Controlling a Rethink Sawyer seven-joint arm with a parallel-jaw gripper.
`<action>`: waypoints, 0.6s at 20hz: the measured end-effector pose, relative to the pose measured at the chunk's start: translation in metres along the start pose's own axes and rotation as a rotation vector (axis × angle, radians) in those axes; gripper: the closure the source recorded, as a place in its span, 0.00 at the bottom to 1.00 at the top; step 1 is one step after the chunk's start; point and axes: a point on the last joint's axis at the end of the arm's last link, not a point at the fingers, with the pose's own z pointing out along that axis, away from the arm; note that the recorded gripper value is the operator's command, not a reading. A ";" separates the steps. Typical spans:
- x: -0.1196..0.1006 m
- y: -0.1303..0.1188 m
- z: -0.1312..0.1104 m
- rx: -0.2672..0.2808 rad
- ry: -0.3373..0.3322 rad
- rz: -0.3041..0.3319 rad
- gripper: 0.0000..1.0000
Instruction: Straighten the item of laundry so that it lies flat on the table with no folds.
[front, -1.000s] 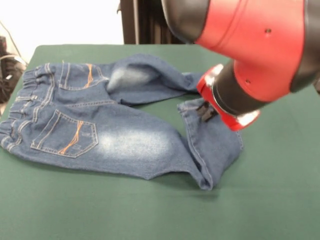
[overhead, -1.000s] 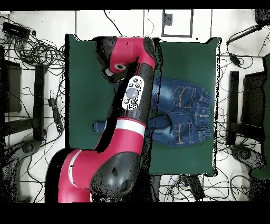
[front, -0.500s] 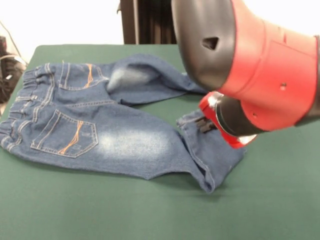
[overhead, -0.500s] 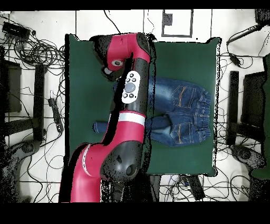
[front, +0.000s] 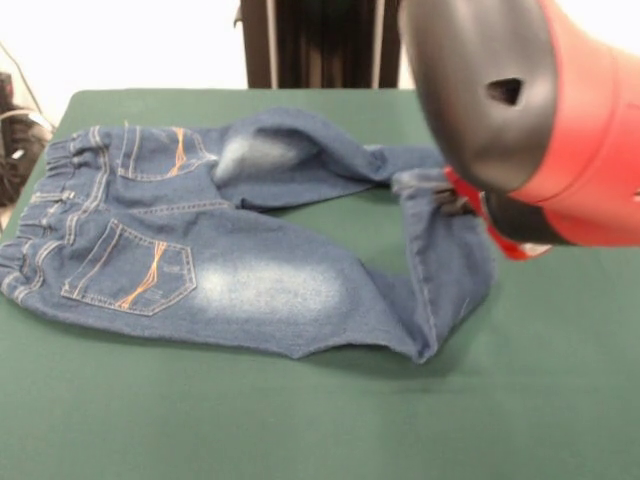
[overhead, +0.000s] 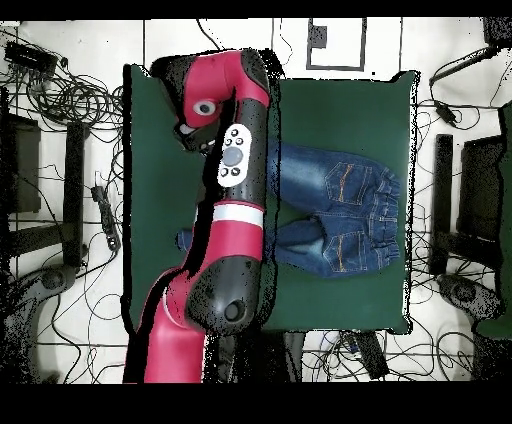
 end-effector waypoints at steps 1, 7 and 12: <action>0.006 0.000 -0.008 0.011 0.013 -0.003 1.00; 0.023 0.001 -0.036 0.058 -0.001 0.018 1.00; 0.027 0.004 -0.045 0.089 -0.029 0.046 1.00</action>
